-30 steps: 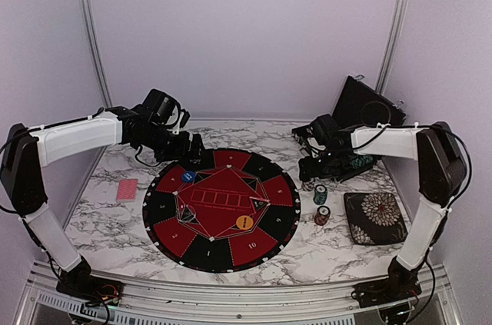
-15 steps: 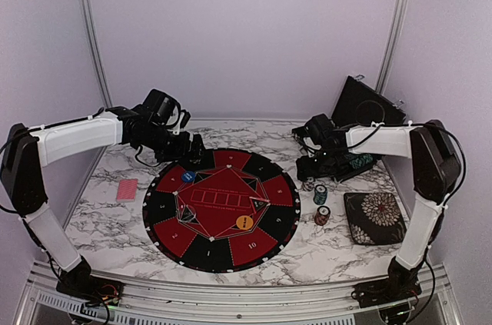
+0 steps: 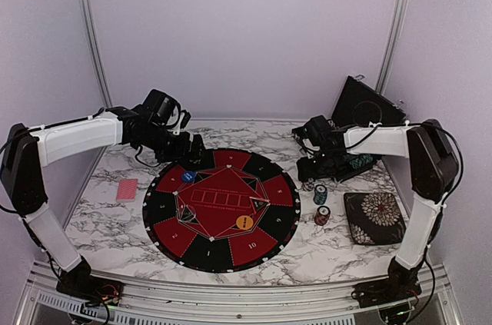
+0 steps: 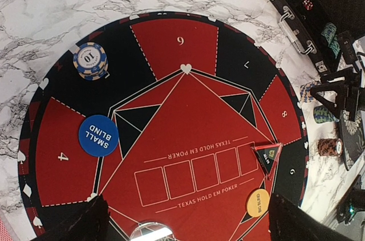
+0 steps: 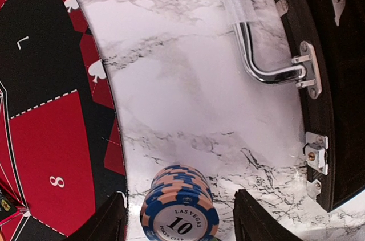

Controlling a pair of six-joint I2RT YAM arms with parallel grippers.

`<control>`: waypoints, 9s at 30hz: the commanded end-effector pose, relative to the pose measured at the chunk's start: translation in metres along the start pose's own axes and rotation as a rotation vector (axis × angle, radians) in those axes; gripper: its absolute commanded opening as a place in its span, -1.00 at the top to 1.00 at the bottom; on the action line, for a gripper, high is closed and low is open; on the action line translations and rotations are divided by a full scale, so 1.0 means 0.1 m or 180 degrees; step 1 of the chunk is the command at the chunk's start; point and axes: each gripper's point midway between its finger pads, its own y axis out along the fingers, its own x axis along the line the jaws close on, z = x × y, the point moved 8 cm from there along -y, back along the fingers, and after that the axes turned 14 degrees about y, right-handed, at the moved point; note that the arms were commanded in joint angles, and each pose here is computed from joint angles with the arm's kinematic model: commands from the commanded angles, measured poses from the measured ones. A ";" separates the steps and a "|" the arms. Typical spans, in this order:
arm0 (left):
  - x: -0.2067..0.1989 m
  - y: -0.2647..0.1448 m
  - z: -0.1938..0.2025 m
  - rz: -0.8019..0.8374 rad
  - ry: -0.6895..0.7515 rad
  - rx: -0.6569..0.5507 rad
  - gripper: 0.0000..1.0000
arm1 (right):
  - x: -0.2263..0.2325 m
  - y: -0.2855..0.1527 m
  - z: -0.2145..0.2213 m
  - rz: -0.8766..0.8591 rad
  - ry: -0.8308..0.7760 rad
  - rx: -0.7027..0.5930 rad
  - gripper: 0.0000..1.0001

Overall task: Distribute texas hold em gaming equipment
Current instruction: Pick up the pile of poker chips from the pile of poker chips, then place the poker chips pile in the big blind area, then pick up the pile of poker chips from the center of the board.

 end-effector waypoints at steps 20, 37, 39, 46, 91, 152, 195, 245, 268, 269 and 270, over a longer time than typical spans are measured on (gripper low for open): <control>0.03 0.06 0.04 0.0030 -0.0012 0.0027 -0.98 | 0.06 0.06 0.00 0.0124 -0.0017 -0.0048 -0.09; 0.03 0.10 0.04 0.0042 -0.0021 0.0059 -0.98 | 0.06 0.08 0.00 0.0160 -0.0014 -0.0052 -0.03; 0.03 0.11 0.04 0.0044 -0.0024 0.0065 -0.98 | 0.06 0.06 -0.01 0.0164 -0.0008 -0.0078 0.09; 0.03 0.13 0.05 0.0044 -0.0020 0.0075 -0.98 | 0.13 -0.03 -0.06 0.0160 -0.0033 -0.0140 0.26; 0.41 -0.01 -0.01 0.0004 -0.0411 -0.0097 -0.98 | 1.22 -0.84 1.30 -0.0411 -0.0796 0.0031 0.32; 0.52 0.10 0.01 0.0023 -0.0511 -0.0030 -0.98 | 1.32 -0.18 1.45 -0.0329 -0.0936 0.0140 0.29; 0.52 0.11 0.04 0.0073 -0.0464 0.0002 -0.98 | 1.35 -0.65 1.09 -0.0493 -0.0881 -0.0046 -0.03; 0.48 0.07 0.10 0.0194 -0.0460 0.0002 -0.98 | -0.06 0.15 -0.15 0.0080 -0.0337 0.0427 -0.34; 0.50 0.14 0.14 0.0189 -0.0480 0.0063 -0.98 | -0.08 0.38 0.08 0.0121 -0.0365 0.0607 -0.18; 0.50 0.13 0.13 0.0189 -0.0483 0.0059 -0.98 | -0.08 0.39 0.09 0.0132 -0.0372 0.0614 -0.17; 0.50 0.14 0.14 0.0189 -0.0481 0.0061 -0.98 | -0.07 0.40 0.10 0.0143 -0.0378 0.0618 -0.15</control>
